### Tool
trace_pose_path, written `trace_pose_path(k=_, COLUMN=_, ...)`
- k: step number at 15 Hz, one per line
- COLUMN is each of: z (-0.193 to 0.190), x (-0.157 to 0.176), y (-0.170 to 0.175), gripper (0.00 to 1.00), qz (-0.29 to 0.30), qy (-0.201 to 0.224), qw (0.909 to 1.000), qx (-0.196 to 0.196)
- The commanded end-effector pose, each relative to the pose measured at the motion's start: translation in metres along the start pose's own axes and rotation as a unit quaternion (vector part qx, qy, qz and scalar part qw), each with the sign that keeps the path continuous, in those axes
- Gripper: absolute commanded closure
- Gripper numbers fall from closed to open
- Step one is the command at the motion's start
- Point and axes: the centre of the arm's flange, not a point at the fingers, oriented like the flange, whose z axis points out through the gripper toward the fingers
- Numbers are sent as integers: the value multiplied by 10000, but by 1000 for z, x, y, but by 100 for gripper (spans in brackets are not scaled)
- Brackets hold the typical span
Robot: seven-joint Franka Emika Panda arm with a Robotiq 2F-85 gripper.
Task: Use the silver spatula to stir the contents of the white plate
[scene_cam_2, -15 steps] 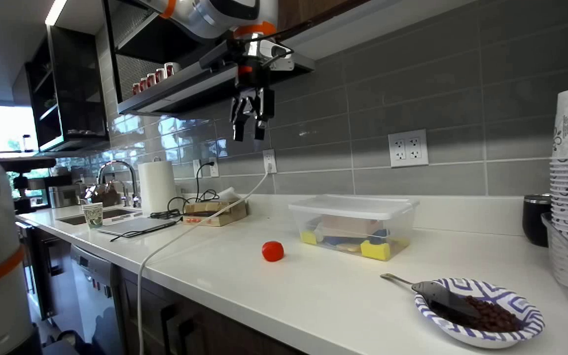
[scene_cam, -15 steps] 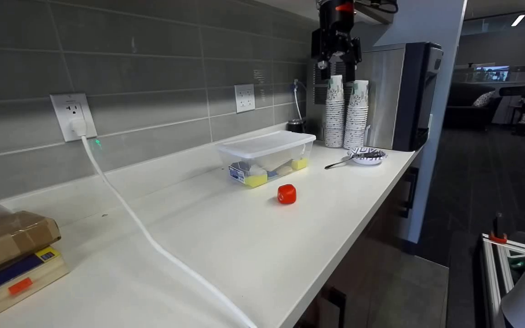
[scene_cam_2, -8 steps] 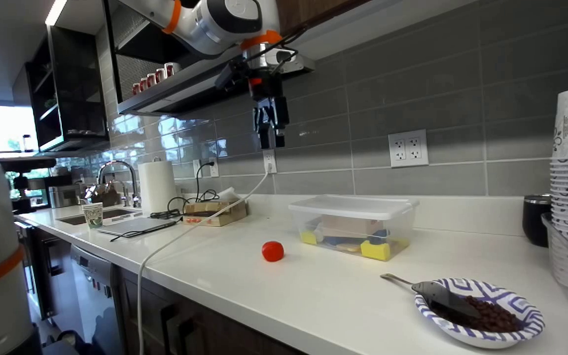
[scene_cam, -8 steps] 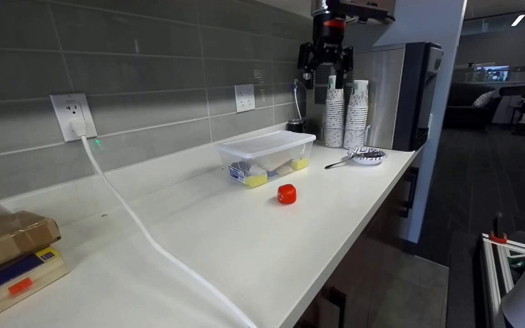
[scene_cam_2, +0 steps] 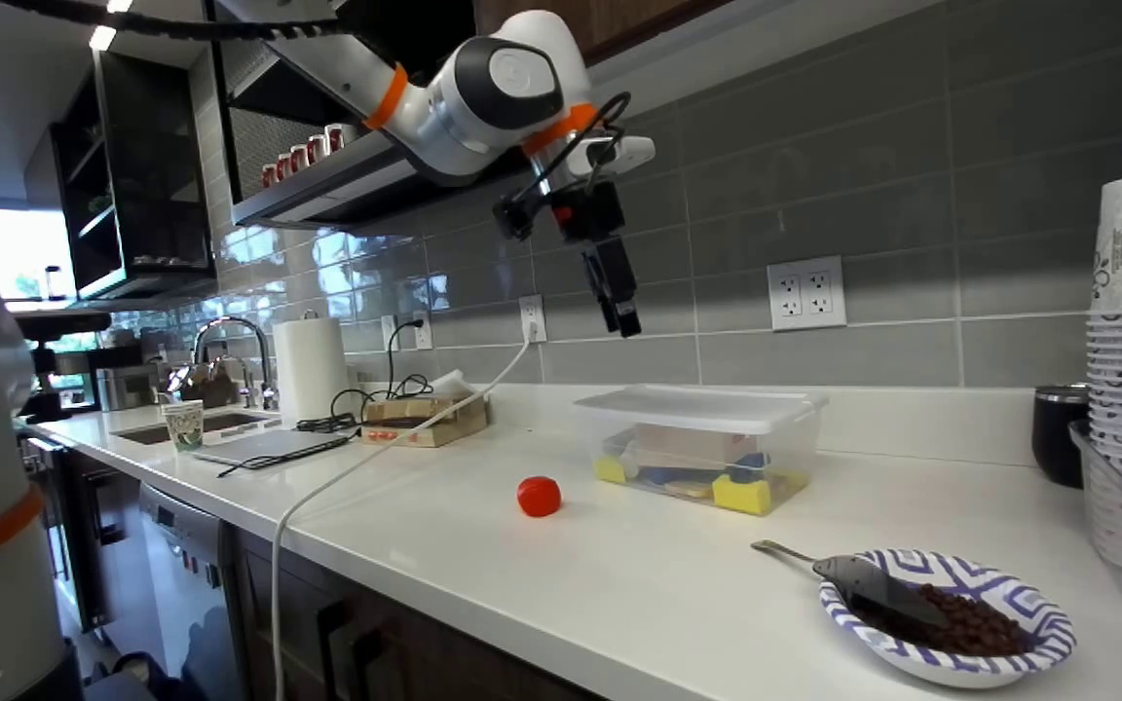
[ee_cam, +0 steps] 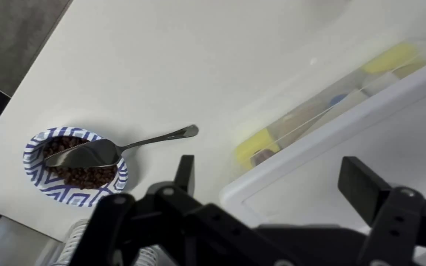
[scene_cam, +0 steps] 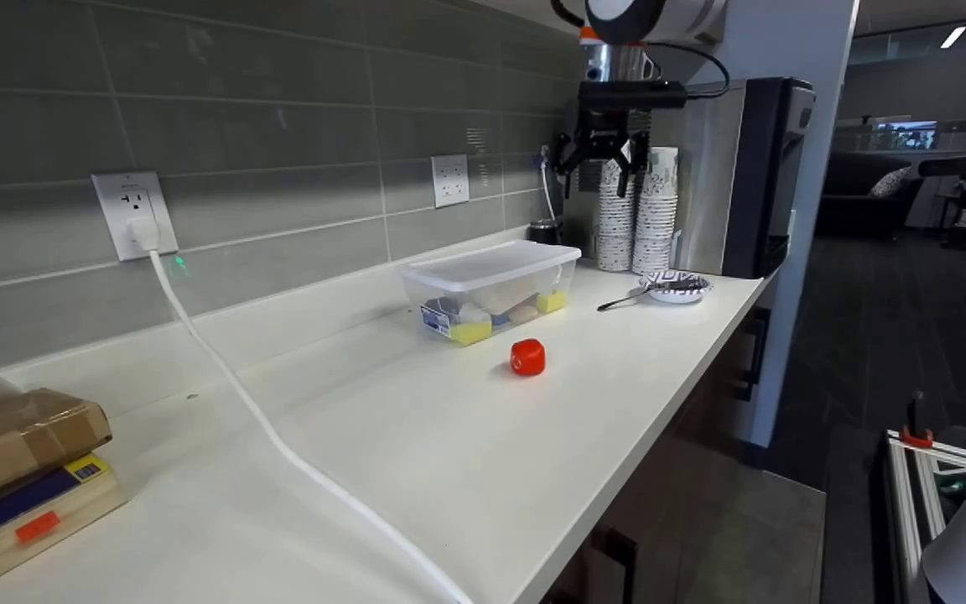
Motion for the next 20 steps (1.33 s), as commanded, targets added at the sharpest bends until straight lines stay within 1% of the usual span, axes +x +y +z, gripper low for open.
trace_pose_path(k=1, z=47, x=23, y=7, gripper=0, qz=874, qy=365, qw=9950, qx=-316)
trace_pose_path(k=3, z=71, x=33, y=11, gripper=0, qz=1359, qy=473, qw=9884, qx=-483)
trace_pose_path(k=5, z=92, x=39, y=15, gripper=0, qz=1843, qy=517, qw=9792, qx=-674)
trace_pose_path(k=7, z=110, x=43, y=18, gripper=0, qz=2339, qy=524, qw=9668, qx=-883)
trace_pose_path(k=10, z=133, x=50, y=24, gripper=0, qz=3087, qy=538, qw=9430, qx=-1117)
trace_pose_path(k=13, z=151, x=60, y=38, gripper=0, qz=3816, qy=567, qw=9140, qx=-1257)
trace_pose_path(k=15, z=162, x=68, y=52, gripper=0, qz=4284, qy=586, qw=8913, qx=-1363)
trace_pose_path(k=17, z=175, x=74, y=66, gripper=0, qz=4722, qy=588, qw=8669, qx=-1483)
trace_pose_path(k=20, z=197, x=74, y=80, gripper=0, qz=5290, qy=564, qw=8277, qx=-1788)
